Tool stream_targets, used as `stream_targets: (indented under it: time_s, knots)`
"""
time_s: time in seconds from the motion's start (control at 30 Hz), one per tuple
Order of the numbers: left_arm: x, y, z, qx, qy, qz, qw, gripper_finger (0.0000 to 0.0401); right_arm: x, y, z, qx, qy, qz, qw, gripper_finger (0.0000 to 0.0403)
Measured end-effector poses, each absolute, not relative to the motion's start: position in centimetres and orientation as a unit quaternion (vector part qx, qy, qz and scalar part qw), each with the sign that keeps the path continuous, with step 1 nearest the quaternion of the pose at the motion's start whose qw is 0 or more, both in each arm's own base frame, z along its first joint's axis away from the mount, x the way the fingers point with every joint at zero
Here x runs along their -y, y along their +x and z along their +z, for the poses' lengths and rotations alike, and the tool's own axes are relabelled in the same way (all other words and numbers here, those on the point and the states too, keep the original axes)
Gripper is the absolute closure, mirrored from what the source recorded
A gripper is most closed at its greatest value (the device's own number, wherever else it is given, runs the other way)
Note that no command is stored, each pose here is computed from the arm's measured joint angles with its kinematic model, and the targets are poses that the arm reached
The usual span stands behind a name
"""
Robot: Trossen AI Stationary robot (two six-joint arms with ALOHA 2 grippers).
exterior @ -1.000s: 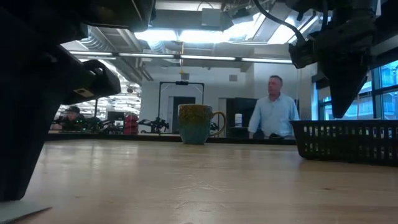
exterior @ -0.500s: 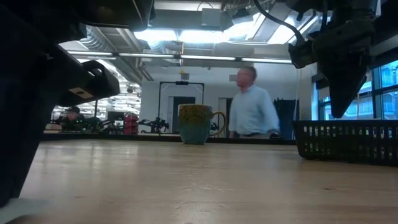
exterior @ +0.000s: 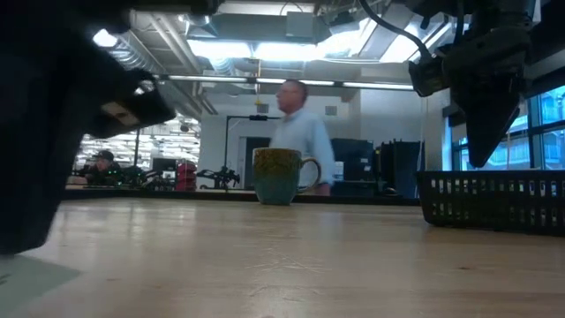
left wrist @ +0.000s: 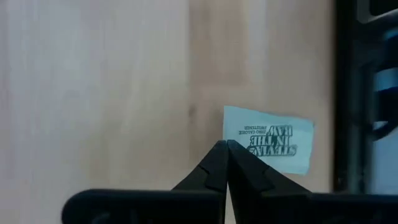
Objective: Pick and place Stevia / Truvia into bins
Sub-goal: Put the stevia packet into the black bin
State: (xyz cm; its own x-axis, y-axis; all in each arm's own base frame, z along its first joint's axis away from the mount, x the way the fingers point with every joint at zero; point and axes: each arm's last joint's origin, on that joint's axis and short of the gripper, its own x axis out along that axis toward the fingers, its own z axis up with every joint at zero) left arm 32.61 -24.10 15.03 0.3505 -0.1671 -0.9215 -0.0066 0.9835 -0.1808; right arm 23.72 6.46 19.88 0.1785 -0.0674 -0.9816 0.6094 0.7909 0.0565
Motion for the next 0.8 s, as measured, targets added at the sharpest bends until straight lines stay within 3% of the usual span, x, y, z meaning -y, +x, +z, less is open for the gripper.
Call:
stream_targets:
  time_s: [0.4,0.8]
  knots:
    - [24.3,33.0,15.3,-0.546,-0.072,-0.065,0.832,0.0399,-6.5,23.8,19.9,-0.597,0.222,-0.224,0.737,0.0325]
    - [23.3,33.7,16.1,-0.538,-0.084,-0.059,0.837,0.0399,-6.9,25.0,20.2,-0.554,0.250,-0.191,0.771,0.0325]
